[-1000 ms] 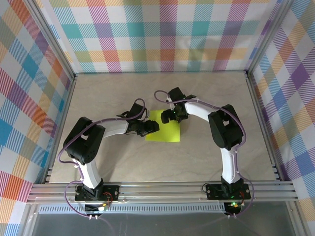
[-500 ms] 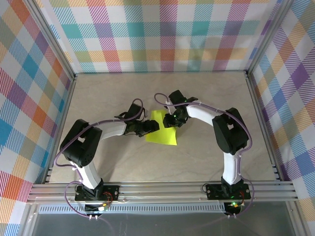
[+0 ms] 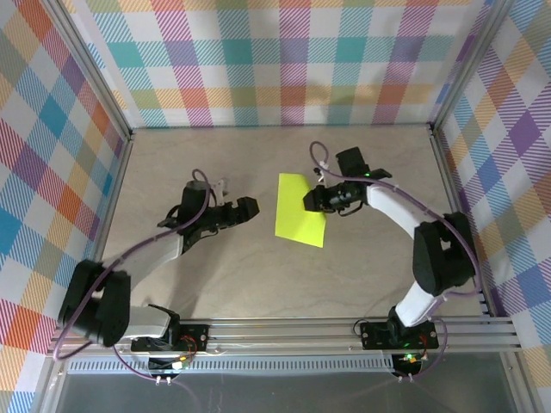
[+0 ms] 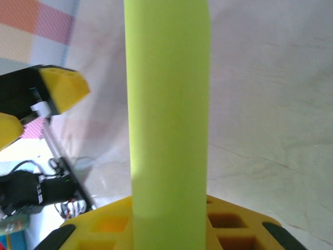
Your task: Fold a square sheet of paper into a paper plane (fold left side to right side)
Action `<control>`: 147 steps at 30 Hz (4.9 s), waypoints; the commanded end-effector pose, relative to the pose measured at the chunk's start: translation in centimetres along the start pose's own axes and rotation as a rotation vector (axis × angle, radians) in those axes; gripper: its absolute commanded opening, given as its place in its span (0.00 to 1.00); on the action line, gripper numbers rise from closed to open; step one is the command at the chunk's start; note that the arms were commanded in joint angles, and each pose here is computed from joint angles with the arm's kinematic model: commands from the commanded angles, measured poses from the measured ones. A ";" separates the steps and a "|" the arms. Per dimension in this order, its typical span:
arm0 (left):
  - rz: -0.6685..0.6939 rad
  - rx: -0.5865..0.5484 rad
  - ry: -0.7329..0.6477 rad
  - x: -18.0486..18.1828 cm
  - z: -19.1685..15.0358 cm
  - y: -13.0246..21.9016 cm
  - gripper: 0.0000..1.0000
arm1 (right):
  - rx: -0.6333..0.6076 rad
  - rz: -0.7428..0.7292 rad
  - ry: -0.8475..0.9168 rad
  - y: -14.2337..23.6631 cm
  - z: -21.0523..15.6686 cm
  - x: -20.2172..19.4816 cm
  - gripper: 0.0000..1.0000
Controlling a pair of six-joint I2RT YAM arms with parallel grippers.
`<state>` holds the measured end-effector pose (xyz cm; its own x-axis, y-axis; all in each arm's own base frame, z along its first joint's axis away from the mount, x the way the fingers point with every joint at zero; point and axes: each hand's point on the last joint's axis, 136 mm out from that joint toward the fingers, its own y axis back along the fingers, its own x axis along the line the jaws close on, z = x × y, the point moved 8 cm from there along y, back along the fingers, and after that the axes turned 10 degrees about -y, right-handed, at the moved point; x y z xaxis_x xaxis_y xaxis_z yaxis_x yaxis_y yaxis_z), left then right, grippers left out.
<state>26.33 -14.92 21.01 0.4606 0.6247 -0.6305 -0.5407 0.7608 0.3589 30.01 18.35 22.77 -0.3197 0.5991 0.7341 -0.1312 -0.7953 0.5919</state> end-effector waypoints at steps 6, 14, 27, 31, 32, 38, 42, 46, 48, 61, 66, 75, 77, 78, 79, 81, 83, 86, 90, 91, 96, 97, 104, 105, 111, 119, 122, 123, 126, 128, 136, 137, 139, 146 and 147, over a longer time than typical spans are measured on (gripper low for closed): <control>-0.313 -0.111 -0.137 -4.0 1.8 1.5 1.00 | 0.019 0.352 0.196 4.1 -2.6 7.0 0.24; -0.496 -0.111 -0.201 -6.6 2.1 1.6 1.00 | 0.062 0.505 0.267 4.5 -3.6 10.3 0.24; -0.451 -0.029 -0.267 -7.8 1.5 1.3 0.52 | 0.057 0.344 0.252 3.2 -2.3 7.6 0.25; -0.408 -0.010 -0.246 -7.1 1.2 0.7 0.35 | 0.039 0.293 0.233 3.1 -2.3 6.5 0.25; -0.401 -0.005 -0.241 -7.0 1.2 0.5 0.31 | 0.037 0.280 0.227 3.1 -2.3 6.2 0.25; -0.332 0.021 -0.191 -5.8 1.0 -0.8 0.12 | 0.031 0.190 0.175 2.3 -2.2 4.2 0.30; -0.218 0.076 -0.116 -3.9 0.5 -2.4 0.00 | 0.012 0.075 0.090 1.5 -1.6 1.9 0.48; -0.091 0.165 -0.013 -1.3 -0.7 -4.6 0.00 | -0.004 -0.075 -0.019 0.4 -0.9 -1.1 0.60; -0.041 0.217 0.036 0.0 -1.4 -5.8 0.00 | -0.006 -0.134 -0.066 -0.3 -0.7 -2.5 0.62; 0.266 0.479 0.160 4.9 -5.5 -8.7 0.00 | 0.031 -0.226 -0.268 -5.5 -0.8 -8.2 0.58; 0.252 0.487 0.147 4.9 -5.5 -8.8 0.00 | 0.086 -0.248 -0.306 -7.0 -1.9 -9.4 0.38; 0.215 0.499 0.106 4.1 -5.1 -8.9 0.00 | 0.153 -0.313 -0.348 -8.4 -3.8 -11.4 0.15; 0.216 0.500 0.103 4.0 -5.0 -8.8 0.02 | 0.166 -0.329 -0.358 -8.6 -4.2 -11.8 0.13; 0.214 0.497 0.100 3.9 -4.8 -8.8 0.04 | 0.174 -0.342 -0.362 -8.6 -4.4 -12.0 0.12; 0.208 0.493 0.099 3.8 -4.7 -8.8 0.06 | 0.181 -0.356 -0.365 -8.6 -4.6 -12.2 0.11; 0.185 0.481 0.100 3.3 -4.4 -8.8 0.12 | 0.189 -0.375 -0.370 -8.6 -5.0 -12.5 0.11; 0.157 0.465 0.102 2.7 -4.0 -8.9 0.16 | 0.192 -0.391 -0.373 -8.6 -5.3 -12.7 0.11; 0.112 0.442 0.105 1.8 -3.6 -9.2 0.24 | 0.199 -0.406 -0.373 -8.6 -5.7 -13.1 0.11; 0.058 0.423 0.118 0.9 -3.2 -9.7 0.33 | 0.201 -0.405 -0.376 -8.7 -6.1 -13.2 0.11; 0.046 0.422 0.119 0.7 -3.1 -9.9 0.35 | 0.201 -0.403 -0.375 -8.7 -6.1 -13.2 0.11; -0.003 0.433 0.098 -0.9 -3.2 -11.1 0.47 | 0.200 -0.389 -0.376 -8.8 -6.2 -13.2 0.12; -0.010 0.435 0.094 -1.1 -3.2 -11.5 0.49 | 0.196 -0.383 -0.376 -8.8 -6.2 -13.1 0.12; -0.050 0.464 0.071 -2.3 -3.9 -13.6 0.62 | 0.186 -0.352 -0.382 -8.9 -6.2 -12.9 0.12; -0.052 0.466 0.069 -2.3 -4.0 -13.8 0.64 | 0.183 -0.348 -0.381 -8.8 -6.1 -12.9 0.12; -0.023 0.483 0.075 -1.6 -4.8 -14.4 0.65 | 0.176 -0.324 -0.383 -8.8 -6.2 -12.7 0.11; 0.017 0.515 0.077 -0.7 -5.9 -14.6 0.34 | 0.164 -0.287 -0.386 -9.0 -6.1 -12.4 0.11; 0.023 0.518 0.079 -0.6 -6.1 -14.5 0.25 | 0.153 -0.279 -0.382 -8.9 -5.9 -12.2 0.11; 0.029 0.519 0.079 -0.5 -6.2 -14.4 0.23 | 0.147 -0.275 -0.375 -8.8 -5.8 -12.1 0.11; 0.044 0.523 0.075 -0.4 -6.2 -14.3 0.18 | 0.131 -0.264 -0.364 -8.5 -5.5 -11.7 0.11; 0.051 0.526 0.071 -0.4 -6.3 -14.2 0.17 | 0.115 -0.250 -0.352 -8.3 -5.1 -11.2 0.11; 0.056 0.519 0.064 -0.5 -6.2 -13.8 0.15 | 0.016 -0.198 -0.332 -5.5 -3.9 -9.7 0.24; 0.056 0.519 0.064 -0.5 -6.1 -13.8 0.15 | 0.008 -0.190 -0.335 -5.2 -3.9 -9.7 0.26; 0.055 0.521 0.063 -0.5 -6.2 -13.8 0.14 | -0.003 -0.154 -0.341 -4.6 -3.8 -9.5 0.30; 0.053 0.524 0.060 -0.6 -6.2 -13.6 0.14 | -0.004 0.060 -0.351 -5.0 -3.0 -8.1 0.45; 0.051 0.526 0.059 -0.6 -6.3 -13.6 0.14 | -0.001 0.078 -0.354 -5.2 -2.8 -8.0 0.47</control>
<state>29.61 -26.88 11.85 0.3792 0.6660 -0.6424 -0.1393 0.7274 0.6719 30.32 16.25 12.09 0.0430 0.6344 0.7718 -0.1519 -0.7594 0.6326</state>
